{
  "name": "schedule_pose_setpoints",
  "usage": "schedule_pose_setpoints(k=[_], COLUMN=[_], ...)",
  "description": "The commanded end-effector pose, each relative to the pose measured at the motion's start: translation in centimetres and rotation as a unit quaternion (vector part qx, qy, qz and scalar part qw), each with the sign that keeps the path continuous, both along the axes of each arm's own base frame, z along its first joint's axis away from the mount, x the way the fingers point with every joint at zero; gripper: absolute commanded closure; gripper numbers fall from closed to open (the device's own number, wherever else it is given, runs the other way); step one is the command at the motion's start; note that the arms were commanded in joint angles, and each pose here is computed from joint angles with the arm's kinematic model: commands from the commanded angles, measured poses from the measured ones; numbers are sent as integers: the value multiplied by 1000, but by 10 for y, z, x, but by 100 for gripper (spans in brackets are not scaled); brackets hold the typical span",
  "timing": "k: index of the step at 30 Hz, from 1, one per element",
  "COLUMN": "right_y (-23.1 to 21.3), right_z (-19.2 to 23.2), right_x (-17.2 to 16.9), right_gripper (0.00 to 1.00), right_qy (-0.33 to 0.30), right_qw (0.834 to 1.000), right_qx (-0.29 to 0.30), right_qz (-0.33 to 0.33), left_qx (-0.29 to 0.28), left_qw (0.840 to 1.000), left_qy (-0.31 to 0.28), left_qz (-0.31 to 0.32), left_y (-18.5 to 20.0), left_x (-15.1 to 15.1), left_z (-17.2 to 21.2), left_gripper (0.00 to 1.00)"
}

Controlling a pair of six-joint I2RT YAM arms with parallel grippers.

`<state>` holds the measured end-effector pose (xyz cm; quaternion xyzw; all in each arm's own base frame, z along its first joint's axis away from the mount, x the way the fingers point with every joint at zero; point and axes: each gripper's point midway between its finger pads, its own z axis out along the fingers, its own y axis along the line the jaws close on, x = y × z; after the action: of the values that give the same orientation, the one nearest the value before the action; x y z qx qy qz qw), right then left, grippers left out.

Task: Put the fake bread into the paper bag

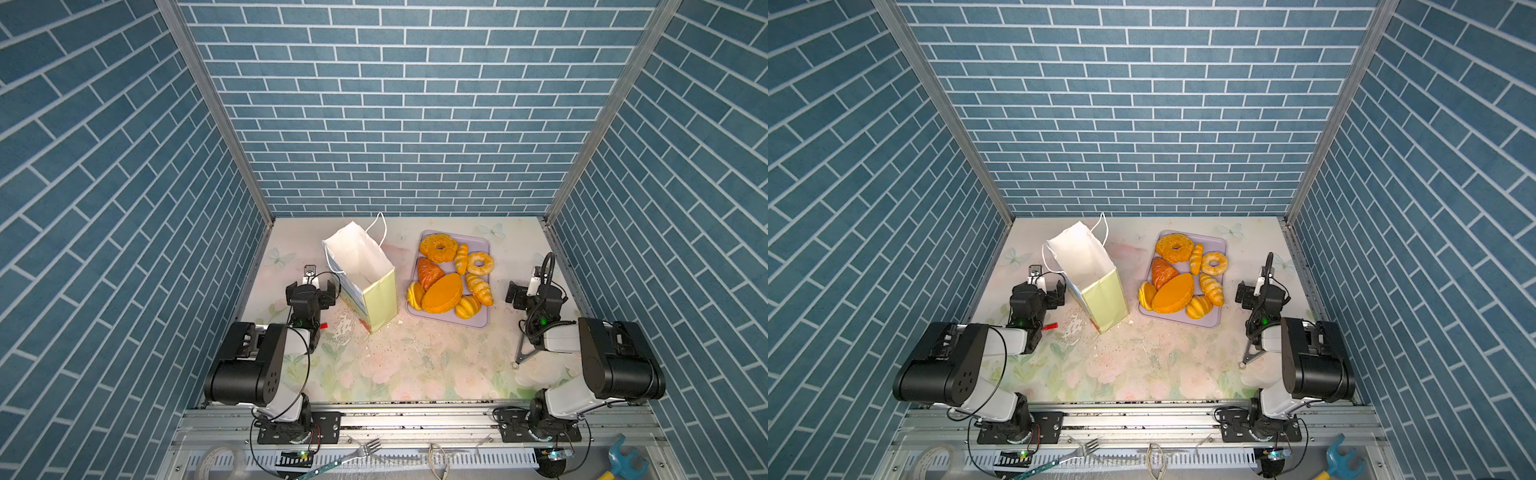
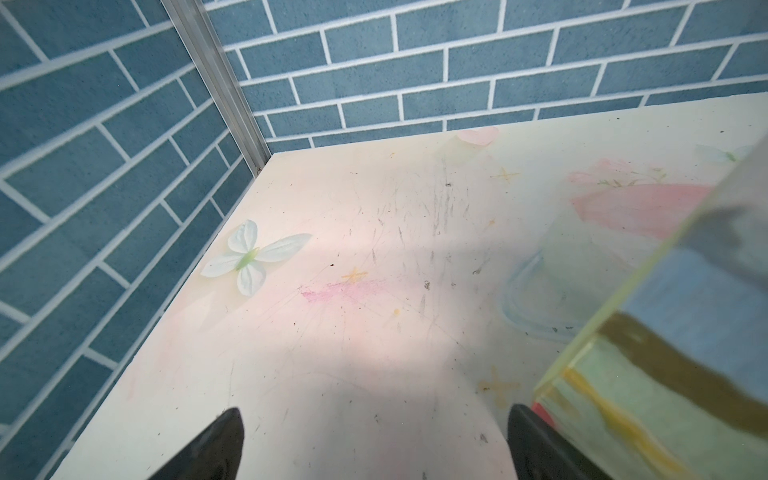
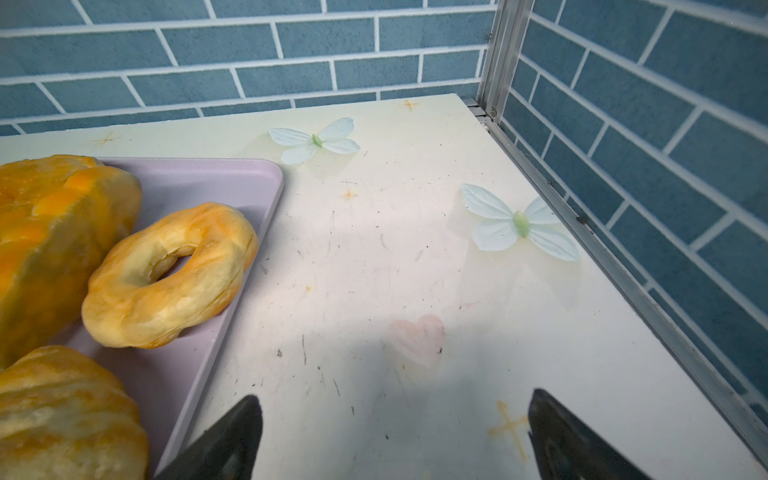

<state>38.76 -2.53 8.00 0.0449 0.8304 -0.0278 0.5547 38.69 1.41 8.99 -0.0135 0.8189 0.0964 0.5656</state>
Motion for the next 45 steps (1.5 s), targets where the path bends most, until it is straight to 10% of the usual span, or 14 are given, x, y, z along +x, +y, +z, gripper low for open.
schedule_pose_setpoints(k=[1,30,45], right_y=[1,4,78], right_z=[8,103,166], right_x=[8,-11,-13], right_gripper=[1,6,13], right_qy=[-9,-3,96], right_qw=[1000,1000,982], right_qx=[-7,24,64], right_qz=[10,-2,149], left_qx=[-4,-28,-152], left_qw=[1000,988,987], left_qy=[-8,-13,22], left_qz=[2,154,53], left_y=[2,47,1], left_x=[5,-25,-45], left_z=[6,95,200], left_gripper=[0,1,6])
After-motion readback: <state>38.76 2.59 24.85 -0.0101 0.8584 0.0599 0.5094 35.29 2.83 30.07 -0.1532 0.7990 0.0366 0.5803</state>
